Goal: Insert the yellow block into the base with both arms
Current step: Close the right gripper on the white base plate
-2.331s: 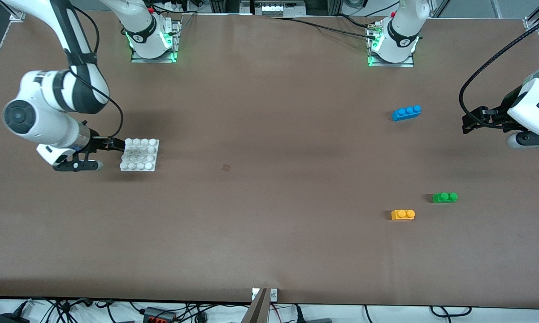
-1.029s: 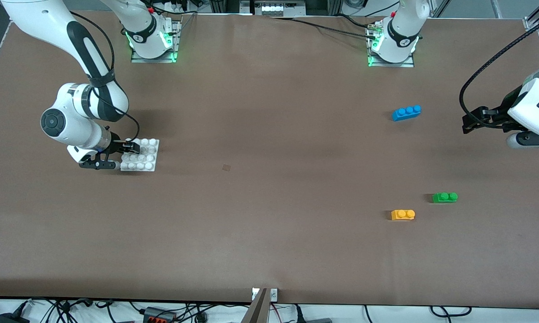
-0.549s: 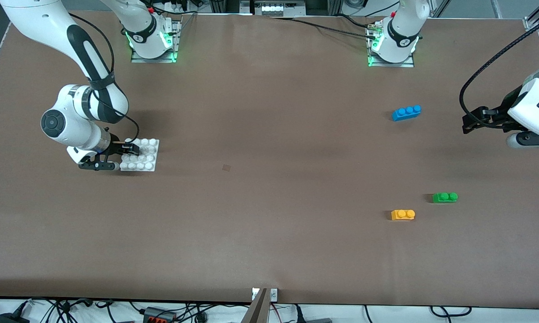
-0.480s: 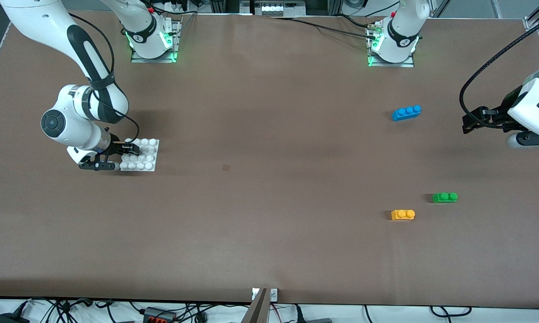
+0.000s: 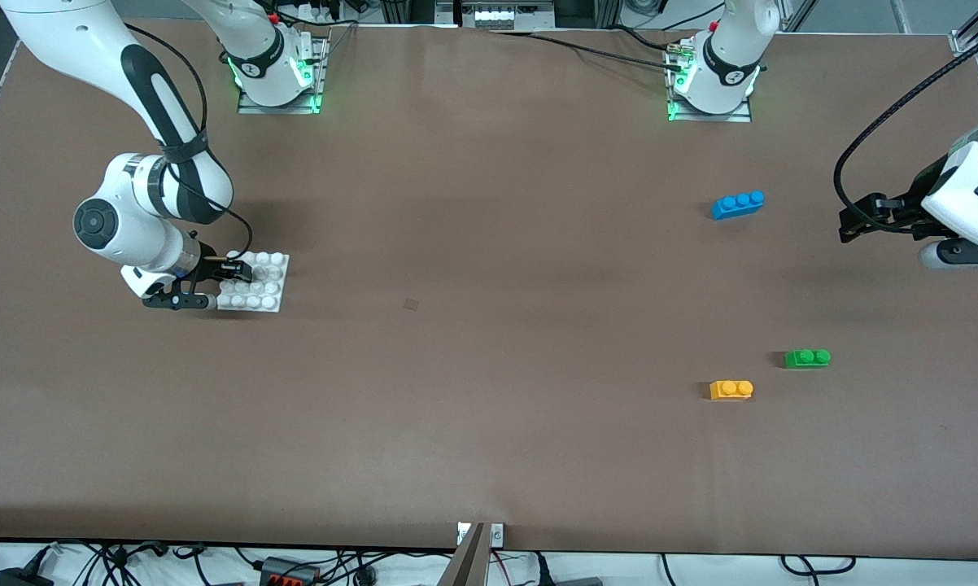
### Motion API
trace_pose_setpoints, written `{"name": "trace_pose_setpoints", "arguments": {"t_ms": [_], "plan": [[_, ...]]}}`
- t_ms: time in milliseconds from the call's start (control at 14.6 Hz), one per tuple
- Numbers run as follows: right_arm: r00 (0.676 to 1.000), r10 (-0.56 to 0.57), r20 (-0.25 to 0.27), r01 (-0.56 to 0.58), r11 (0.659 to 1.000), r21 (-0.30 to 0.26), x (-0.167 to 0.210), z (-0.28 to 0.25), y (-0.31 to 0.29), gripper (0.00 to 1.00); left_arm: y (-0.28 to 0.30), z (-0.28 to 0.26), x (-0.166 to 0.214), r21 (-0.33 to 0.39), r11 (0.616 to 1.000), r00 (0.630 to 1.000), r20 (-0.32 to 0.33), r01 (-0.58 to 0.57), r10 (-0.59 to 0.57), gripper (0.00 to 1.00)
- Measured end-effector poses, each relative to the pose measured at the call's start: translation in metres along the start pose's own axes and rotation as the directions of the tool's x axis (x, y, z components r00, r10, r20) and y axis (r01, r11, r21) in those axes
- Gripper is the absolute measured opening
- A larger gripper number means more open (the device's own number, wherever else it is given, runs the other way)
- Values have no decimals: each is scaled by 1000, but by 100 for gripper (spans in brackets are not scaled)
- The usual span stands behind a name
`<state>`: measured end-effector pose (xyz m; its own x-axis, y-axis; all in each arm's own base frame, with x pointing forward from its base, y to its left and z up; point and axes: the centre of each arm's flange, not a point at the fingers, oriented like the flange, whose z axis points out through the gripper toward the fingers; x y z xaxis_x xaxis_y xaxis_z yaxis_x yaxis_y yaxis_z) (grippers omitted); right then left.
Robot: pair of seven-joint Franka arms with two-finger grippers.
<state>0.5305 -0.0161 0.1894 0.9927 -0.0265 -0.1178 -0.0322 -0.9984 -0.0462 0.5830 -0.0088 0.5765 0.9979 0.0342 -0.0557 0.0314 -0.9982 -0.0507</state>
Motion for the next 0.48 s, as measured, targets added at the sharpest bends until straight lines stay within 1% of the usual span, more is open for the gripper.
{"name": "trace_pose_setpoints", "arguments": {"t_ms": [274, 480], "plan": [[1000, -30, 2, 30, 1000, 0, 0, 1, -13, 59, 0, 0, 0, 0, 1000, 1000, 0, 0, 0, 100], [997, -73, 4, 73, 997, 9, -1, 2, -37, 59, 0, 0, 0, 0, 1000, 1000, 0, 0, 0, 100]]}}
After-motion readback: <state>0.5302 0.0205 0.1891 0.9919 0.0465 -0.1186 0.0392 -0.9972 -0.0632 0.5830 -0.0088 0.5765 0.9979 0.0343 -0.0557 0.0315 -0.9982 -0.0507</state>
